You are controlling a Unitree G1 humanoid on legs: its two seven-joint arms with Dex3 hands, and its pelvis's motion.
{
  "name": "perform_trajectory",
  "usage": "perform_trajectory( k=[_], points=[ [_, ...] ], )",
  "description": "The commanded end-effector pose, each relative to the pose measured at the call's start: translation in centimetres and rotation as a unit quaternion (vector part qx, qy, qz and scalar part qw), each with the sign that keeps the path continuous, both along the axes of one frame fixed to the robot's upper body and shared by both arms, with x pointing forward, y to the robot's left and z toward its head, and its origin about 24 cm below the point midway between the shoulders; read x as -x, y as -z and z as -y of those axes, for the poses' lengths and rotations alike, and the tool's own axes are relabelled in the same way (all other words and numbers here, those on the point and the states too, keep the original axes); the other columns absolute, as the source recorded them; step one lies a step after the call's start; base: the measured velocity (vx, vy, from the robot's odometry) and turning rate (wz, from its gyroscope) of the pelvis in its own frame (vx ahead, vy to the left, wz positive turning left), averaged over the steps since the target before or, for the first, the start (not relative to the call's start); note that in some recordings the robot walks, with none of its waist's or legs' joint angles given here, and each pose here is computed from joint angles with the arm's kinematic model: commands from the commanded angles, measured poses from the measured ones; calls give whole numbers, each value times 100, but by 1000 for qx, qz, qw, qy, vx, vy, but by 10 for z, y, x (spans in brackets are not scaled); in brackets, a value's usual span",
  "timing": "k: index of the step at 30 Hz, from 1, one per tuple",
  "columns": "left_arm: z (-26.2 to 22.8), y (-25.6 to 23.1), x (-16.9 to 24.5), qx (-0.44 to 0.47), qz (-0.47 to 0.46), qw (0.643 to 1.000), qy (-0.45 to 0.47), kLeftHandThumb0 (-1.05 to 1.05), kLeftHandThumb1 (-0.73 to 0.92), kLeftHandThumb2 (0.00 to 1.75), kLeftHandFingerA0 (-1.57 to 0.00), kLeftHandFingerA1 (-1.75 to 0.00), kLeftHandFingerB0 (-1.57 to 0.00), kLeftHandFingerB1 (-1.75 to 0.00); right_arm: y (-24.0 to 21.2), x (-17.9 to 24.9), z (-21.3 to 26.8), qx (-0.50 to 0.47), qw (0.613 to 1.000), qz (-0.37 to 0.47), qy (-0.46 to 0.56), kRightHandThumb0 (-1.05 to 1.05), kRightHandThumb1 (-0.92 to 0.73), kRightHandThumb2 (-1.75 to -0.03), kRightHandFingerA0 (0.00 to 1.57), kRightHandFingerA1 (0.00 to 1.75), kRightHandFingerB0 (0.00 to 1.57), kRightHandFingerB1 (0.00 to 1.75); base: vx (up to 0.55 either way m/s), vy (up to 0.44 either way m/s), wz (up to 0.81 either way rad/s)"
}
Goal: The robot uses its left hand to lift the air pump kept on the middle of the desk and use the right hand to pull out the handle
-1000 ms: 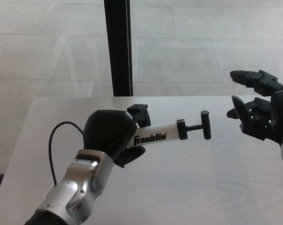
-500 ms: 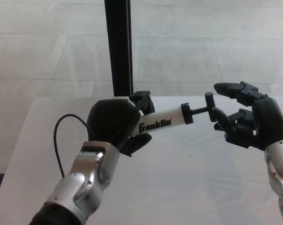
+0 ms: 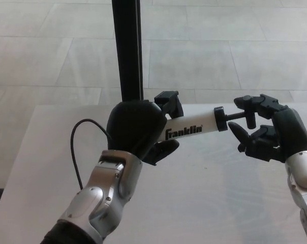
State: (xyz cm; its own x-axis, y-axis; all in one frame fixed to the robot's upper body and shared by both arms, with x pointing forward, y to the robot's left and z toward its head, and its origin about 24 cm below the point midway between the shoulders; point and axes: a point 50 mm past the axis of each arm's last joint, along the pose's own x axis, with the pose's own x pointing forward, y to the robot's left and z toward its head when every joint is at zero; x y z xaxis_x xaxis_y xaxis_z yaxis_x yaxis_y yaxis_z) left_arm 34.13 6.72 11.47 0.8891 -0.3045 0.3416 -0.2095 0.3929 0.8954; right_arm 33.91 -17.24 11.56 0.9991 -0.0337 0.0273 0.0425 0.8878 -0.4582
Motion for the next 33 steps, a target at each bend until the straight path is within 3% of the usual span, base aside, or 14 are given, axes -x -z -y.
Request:
perform_trajectory(
  k=[1,3,7,10,12,15,19,33],
  points=[
    [-4,4,2,-16,14,1000,-14,-14,42,114,-95,-174,-82,-146,-9,-2,5,11,999,37,13,-30,-66,-59,98,106,53,46,0,0,0],
    [-5,6,3,-15,20,1000,-13,-14,40,115,-95,-174,-83,-147,-9,-2,4,14,999,45,13,-28,-67,-59,98,105,55,48,0,0,0],
    [-7,9,3,-33,23,999,-12,-15,39,117,-95,-168,-83,-145,-16,-2,6,24,998,63,14,-22,-70,-63,105,135,66,60,0,0,0],
    [-7,11,4,-35,19,999,-10,-15,41,116,-93,-170,-81,-146,-19,-2,7,22,997,71,12,-22,-70,-63,106,139,68,63,0,0,0],
    [-8,12,4,-34,19,999,-12,-16,41,118,-96,-169,-84,-144,-21,-1,7,24,997,74,11,-22,-70,-66,103,148,76,75,0,0,0],
    [-9,11,3,-35,18,999,-14,-16,44,116,-98,-165,-85,-133,-23,-2,5,36,997,74,9,-20,-69,-69,100,146,83,81,0,0,0],
    [-9,9,2,-34,16,999,-14,-17,45,114,-94,-174,-79,-148,-21,-2,2,58,995,77,3,-15,-64,-81,96,149,92,102,0,0,0],
    [-6,-3,-2,-33,22,999,-10,-15,40,113,-90,-174,-78,-147,-9,-2,-2,68,996,52,-12,-17,-62,-87,91,160,90,117,0,0,0]
  ],
)
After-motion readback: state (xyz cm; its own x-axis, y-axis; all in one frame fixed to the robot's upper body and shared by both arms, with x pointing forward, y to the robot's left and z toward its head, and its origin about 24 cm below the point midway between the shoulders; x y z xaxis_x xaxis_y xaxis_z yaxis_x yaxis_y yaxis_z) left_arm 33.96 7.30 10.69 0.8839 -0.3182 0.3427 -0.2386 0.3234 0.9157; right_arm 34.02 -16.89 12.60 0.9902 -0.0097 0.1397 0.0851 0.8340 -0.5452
